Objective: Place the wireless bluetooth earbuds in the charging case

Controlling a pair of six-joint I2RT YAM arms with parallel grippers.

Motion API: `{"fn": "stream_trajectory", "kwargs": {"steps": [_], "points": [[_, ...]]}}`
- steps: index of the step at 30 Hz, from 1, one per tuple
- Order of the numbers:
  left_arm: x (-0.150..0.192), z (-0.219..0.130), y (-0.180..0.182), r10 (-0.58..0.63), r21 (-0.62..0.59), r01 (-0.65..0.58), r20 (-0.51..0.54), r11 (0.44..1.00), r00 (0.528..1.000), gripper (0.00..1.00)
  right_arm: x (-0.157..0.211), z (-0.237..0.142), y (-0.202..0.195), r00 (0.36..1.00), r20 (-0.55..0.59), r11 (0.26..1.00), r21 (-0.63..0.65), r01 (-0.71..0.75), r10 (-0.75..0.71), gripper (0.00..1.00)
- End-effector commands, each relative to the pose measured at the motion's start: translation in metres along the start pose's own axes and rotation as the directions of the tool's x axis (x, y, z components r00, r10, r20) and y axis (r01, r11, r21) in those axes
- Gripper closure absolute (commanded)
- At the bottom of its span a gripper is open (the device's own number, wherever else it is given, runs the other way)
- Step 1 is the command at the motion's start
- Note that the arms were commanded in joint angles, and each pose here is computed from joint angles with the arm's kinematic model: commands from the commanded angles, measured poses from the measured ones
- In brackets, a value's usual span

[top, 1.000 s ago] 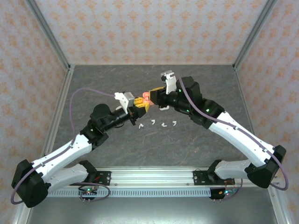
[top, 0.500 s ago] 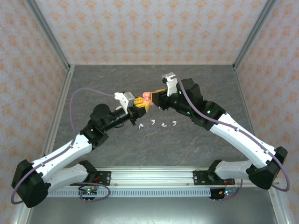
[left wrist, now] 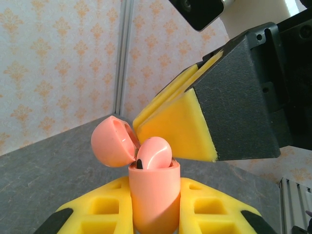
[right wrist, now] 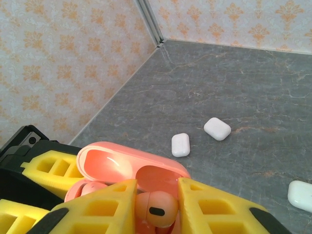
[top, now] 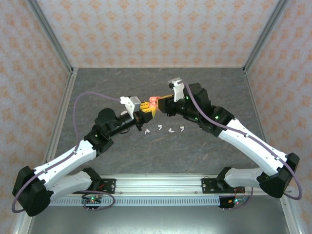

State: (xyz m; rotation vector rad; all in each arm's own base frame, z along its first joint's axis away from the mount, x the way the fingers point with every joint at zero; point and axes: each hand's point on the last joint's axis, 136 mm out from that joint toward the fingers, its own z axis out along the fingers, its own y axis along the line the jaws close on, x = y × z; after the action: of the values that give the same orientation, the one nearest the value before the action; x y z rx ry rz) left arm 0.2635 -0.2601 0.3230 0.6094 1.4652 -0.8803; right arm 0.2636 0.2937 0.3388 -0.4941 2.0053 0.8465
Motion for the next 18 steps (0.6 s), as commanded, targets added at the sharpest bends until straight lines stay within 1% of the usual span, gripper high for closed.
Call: {"fn": "stream_trajectory", "kwargs": {"steps": [1, 4, 6, 10, 14, 18], "points": [[-0.035, -0.002, -0.007, 0.025, 0.012, -0.027, 0.113, 1.000, 0.993, 1.00, 0.011, -0.004, 0.005, 0.999, -0.033, 0.999, -0.031, -0.033, 0.032, 0.73], [-0.036, -0.002, -0.007, 0.024, 0.014, -0.026, 0.118, 1.000, 0.993, 1.00, 0.010, -0.005, 0.007, 0.999, -0.036, 0.998, -0.040, -0.042, 0.041, 0.71], [-0.036, -0.002, -0.008, 0.025, 0.015, -0.027, 0.120, 1.000, 0.992, 1.00, 0.002, -0.015, 0.012, 0.999, -0.005, 0.998, -0.057, -0.041, 0.041, 0.69], [-0.035, -0.003, -0.008, 0.023, 0.020, -0.025, 0.119, 0.999, 0.993, 1.00, -0.008, -0.022, 0.013, 0.999, 0.022, 0.998, -0.051, -0.041, 0.042, 0.62], [-0.037, -0.004, -0.010, 0.022, 0.025, -0.025, 0.124, 0.999, 0.992, 1.00, -0.024, -0.033, 0.015, 0.997, 0.061, 0.997, -0.063, -0.048, 0.052, 0.49], [-0.036, -0.004, -0.011, 0.020, 0.035, -0.024, 0.123, 0.999, 0.992, 1.00, -0.039, -0.045, 0.018, 0.993, 0.091, 0.991, -0.114, -0.067, 0.078, 0.36]]}}
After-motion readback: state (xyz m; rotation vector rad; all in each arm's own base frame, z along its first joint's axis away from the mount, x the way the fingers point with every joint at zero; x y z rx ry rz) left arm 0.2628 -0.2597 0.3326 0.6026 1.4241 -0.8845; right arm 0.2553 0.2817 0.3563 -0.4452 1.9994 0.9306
